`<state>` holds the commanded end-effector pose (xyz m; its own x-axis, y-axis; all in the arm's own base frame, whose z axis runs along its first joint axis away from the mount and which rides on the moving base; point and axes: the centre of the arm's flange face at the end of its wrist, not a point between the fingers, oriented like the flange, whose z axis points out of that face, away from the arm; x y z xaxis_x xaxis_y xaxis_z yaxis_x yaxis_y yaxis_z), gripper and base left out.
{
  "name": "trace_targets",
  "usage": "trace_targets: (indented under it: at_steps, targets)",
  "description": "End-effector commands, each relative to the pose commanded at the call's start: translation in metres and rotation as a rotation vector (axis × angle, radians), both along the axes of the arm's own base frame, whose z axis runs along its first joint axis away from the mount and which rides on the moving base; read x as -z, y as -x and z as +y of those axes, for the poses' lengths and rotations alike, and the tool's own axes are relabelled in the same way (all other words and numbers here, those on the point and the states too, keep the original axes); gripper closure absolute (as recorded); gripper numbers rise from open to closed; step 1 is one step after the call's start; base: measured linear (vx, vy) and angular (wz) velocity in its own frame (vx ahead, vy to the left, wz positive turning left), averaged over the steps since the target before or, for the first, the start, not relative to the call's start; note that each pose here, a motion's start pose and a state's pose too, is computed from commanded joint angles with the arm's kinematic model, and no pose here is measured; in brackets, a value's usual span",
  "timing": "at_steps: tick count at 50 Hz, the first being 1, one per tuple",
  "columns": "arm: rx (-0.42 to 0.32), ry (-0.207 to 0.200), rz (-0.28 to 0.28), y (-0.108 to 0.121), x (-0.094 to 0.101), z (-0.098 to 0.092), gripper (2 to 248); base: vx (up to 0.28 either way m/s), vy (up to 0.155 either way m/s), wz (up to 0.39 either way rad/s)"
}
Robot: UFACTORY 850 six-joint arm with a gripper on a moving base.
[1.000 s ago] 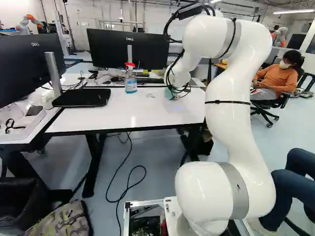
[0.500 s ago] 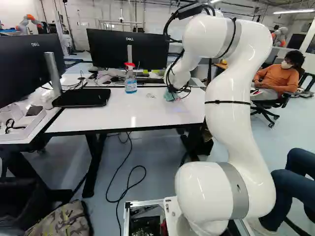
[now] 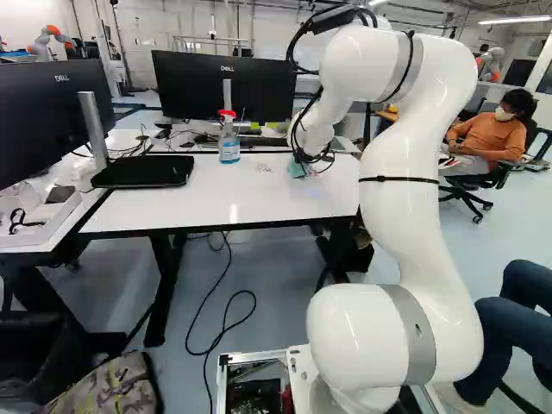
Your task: Clean the table with the green towel
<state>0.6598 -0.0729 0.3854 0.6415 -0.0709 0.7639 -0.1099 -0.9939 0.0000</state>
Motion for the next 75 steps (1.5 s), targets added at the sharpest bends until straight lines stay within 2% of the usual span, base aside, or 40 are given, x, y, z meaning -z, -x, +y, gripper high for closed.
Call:
trace_targets:
  at_steps: [28,52,62,75]
  targets:
    - [-0.003,0.000,-0.001,-0.001,0.000,0.002,213,0.000,0.000,0.000]
    - [-0.057,0.001,-0.010,-0.015,0.002,0.037,213,0.000,0.000,0.000]
    - [-0.074,0.000,-0.001,-0.005,0.000,0.049,213,0.000,0.000,0.000]
    - [-0.075,-0.001,0.017,0.018,-0.003,0.050,213,0.000,0.000,0.000]
